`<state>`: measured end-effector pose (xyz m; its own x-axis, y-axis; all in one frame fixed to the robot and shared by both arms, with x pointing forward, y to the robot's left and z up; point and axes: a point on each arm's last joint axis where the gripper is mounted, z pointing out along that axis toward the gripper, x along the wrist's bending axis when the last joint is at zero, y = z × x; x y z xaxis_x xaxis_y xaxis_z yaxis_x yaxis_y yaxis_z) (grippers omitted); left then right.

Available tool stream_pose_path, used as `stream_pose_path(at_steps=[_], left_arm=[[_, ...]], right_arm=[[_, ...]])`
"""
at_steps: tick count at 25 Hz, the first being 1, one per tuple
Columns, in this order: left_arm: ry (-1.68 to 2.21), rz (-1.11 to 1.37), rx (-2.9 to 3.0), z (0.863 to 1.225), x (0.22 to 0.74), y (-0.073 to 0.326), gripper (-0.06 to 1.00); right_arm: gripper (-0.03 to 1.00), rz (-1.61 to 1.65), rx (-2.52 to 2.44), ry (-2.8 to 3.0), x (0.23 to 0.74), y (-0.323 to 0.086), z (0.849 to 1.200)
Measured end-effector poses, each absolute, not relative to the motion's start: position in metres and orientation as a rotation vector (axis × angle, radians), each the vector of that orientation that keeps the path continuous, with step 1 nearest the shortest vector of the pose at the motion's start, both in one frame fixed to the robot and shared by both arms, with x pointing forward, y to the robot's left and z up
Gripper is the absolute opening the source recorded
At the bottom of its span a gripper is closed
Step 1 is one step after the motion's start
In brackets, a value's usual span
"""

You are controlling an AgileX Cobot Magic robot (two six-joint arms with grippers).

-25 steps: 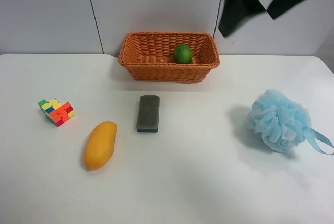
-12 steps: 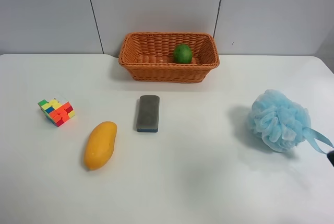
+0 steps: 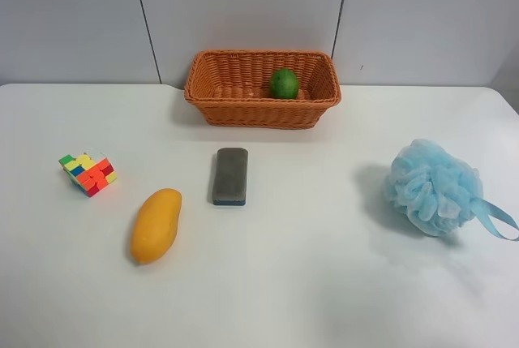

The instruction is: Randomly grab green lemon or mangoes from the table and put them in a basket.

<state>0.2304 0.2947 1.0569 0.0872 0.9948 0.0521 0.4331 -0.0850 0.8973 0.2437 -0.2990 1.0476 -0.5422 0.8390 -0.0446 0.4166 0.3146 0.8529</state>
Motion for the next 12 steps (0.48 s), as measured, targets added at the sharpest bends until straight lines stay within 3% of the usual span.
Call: stream_pose_path(at_steps=[12], left_arm=[[1.440,0.957,1.624,1.0569,0.2304,0.2947,0.99]], right_arm=[[0.99,1.146,1.115,2.084,0.2428,-0.2997,1.0474]])
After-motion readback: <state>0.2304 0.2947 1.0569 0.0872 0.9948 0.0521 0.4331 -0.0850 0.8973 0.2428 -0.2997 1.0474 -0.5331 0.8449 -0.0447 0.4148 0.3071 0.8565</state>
